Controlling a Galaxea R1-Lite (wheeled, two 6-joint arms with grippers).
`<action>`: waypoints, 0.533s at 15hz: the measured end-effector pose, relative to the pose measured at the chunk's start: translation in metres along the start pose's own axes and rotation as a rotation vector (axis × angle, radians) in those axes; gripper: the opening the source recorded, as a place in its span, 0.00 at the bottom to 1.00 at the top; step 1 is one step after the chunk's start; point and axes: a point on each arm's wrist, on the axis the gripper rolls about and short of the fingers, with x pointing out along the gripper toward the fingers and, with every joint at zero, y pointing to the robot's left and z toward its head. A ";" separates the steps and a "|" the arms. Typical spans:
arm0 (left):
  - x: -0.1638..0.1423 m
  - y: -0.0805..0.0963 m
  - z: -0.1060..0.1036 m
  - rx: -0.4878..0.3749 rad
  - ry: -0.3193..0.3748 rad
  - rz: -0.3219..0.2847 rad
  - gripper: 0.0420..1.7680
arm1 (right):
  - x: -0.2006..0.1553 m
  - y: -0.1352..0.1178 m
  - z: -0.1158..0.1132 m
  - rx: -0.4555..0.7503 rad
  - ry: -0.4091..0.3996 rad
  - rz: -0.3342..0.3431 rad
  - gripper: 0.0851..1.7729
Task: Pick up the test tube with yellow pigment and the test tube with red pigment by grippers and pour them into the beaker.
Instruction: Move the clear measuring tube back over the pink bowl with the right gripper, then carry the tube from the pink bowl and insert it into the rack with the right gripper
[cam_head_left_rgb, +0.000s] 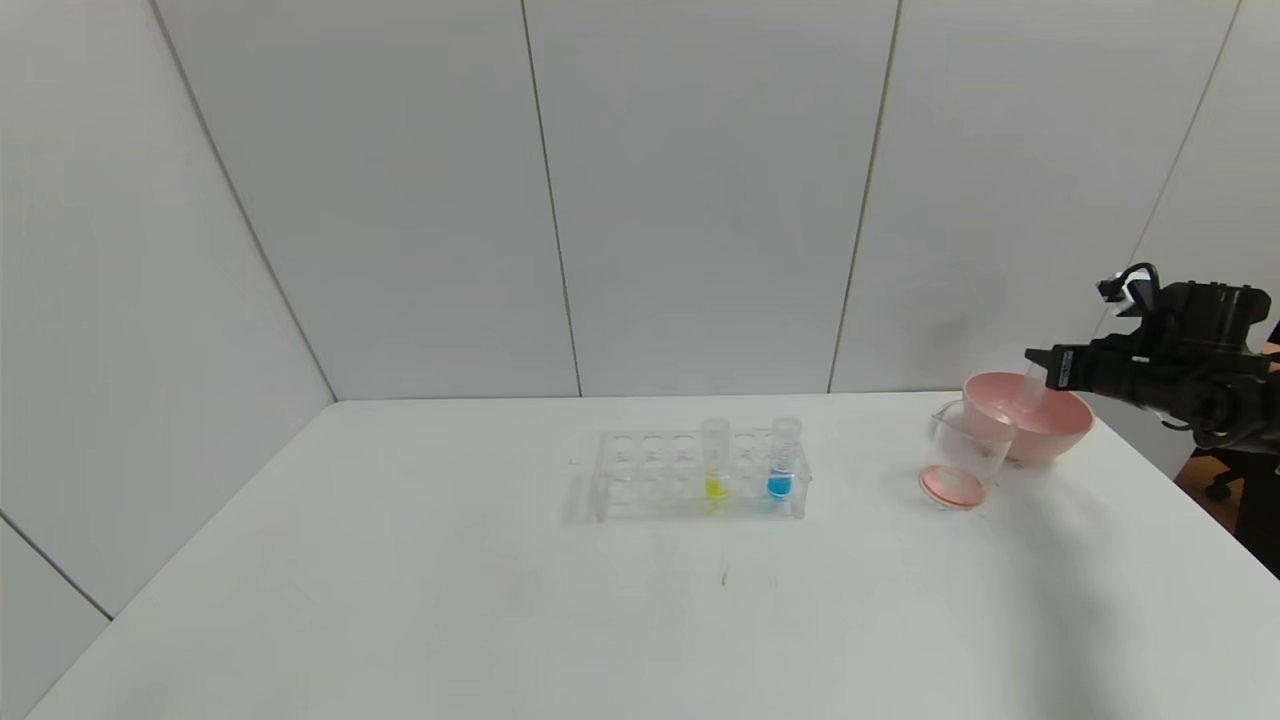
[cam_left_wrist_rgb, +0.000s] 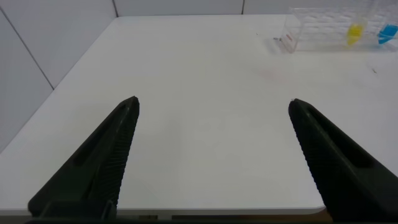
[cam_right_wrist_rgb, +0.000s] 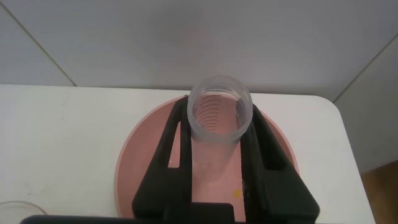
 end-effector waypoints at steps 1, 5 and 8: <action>0.000 0.000 0.000 0.000 0.000 0.000 0.97 | 0.000 0.000 0.000 -0.001 -0.001 -0.002 0.25; 0.000 0.000 0.000 0.000 0.000 0.000 0.97 | -0.001 -0.001 0.000 -0.010 -0.002 0.001 0.29; 0.000 0.000 0.000 0.000 0.000 0.000 0.97 | -0.001 -0.001 0.001 -0.007 -0.022 -0.003 0.50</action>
